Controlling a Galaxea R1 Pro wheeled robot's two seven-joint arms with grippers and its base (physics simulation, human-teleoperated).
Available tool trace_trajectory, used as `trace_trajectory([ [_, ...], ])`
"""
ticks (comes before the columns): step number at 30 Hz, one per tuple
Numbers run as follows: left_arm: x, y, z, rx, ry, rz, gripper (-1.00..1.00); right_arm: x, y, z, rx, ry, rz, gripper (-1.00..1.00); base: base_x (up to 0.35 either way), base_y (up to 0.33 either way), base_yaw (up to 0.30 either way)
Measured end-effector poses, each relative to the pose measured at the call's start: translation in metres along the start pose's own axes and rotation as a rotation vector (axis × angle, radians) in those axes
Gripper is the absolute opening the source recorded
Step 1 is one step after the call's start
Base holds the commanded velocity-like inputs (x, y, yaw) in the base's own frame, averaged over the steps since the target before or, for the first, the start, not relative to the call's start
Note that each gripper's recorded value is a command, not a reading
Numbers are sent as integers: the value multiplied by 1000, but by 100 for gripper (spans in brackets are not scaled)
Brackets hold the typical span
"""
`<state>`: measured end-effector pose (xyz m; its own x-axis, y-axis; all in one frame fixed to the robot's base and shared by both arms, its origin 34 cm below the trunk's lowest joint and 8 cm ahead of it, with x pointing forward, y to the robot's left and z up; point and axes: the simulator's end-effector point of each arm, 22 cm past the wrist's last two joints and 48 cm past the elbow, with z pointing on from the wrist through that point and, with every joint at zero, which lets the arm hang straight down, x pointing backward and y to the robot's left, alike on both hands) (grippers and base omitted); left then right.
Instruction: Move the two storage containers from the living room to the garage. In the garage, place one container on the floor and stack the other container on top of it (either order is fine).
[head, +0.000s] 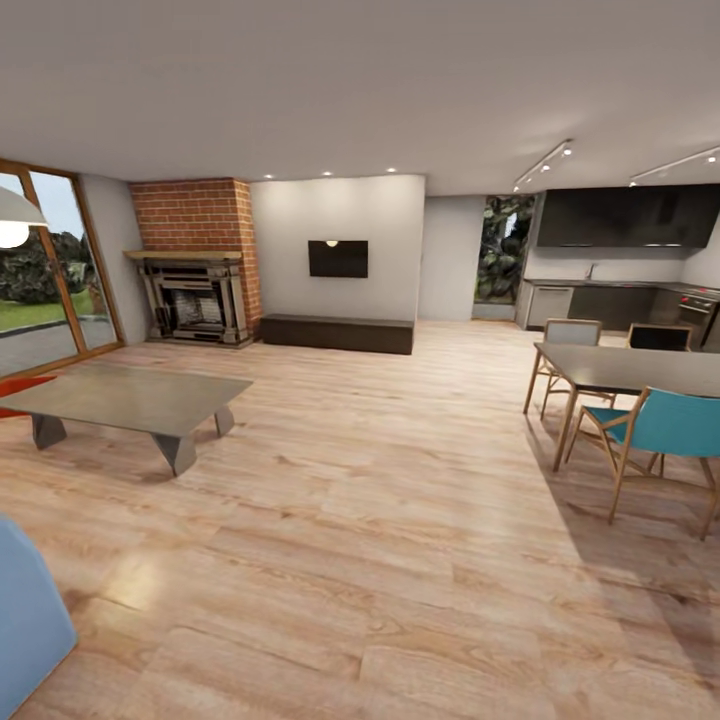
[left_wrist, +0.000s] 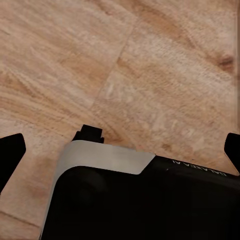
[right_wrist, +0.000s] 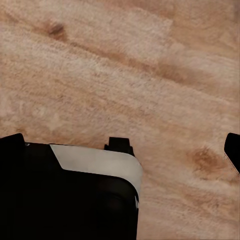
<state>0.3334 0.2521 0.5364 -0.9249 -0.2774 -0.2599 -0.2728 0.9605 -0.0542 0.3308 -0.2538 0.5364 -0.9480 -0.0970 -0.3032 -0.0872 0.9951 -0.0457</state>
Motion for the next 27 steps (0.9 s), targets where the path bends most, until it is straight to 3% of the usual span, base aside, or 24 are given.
trace_trajectory([
  [27, 0, -1, 0, 1, -1, 0, 100, 0, -1, 0, 5, 1, -4, 100, 318, 0, 0],
])
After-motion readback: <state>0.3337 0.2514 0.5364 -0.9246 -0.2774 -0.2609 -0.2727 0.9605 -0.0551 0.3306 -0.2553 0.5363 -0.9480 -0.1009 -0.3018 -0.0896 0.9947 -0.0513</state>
